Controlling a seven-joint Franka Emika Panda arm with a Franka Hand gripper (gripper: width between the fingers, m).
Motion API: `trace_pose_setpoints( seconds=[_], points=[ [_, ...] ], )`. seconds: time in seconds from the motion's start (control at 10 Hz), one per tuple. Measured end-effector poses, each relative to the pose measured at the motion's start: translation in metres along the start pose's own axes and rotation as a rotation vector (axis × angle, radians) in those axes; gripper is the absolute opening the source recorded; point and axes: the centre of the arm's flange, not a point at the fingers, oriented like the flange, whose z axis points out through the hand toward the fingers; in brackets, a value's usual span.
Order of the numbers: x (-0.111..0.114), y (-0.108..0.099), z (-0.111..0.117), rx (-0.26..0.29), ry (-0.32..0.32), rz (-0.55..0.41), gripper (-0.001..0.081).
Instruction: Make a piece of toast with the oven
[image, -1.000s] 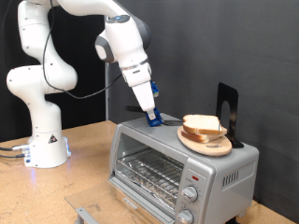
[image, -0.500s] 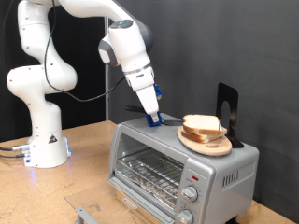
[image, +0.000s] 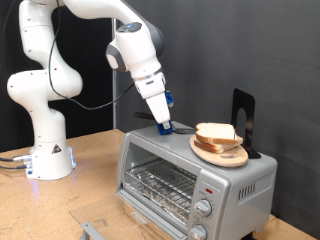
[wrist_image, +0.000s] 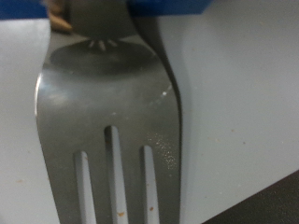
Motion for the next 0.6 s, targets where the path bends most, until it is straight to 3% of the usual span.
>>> trace_pose_setpoints(
  seconds=[0.6],
  points=[
    [-0.0001,0.0002,0.0001,0.011,0.002,0.014,0.049]
  ],
)
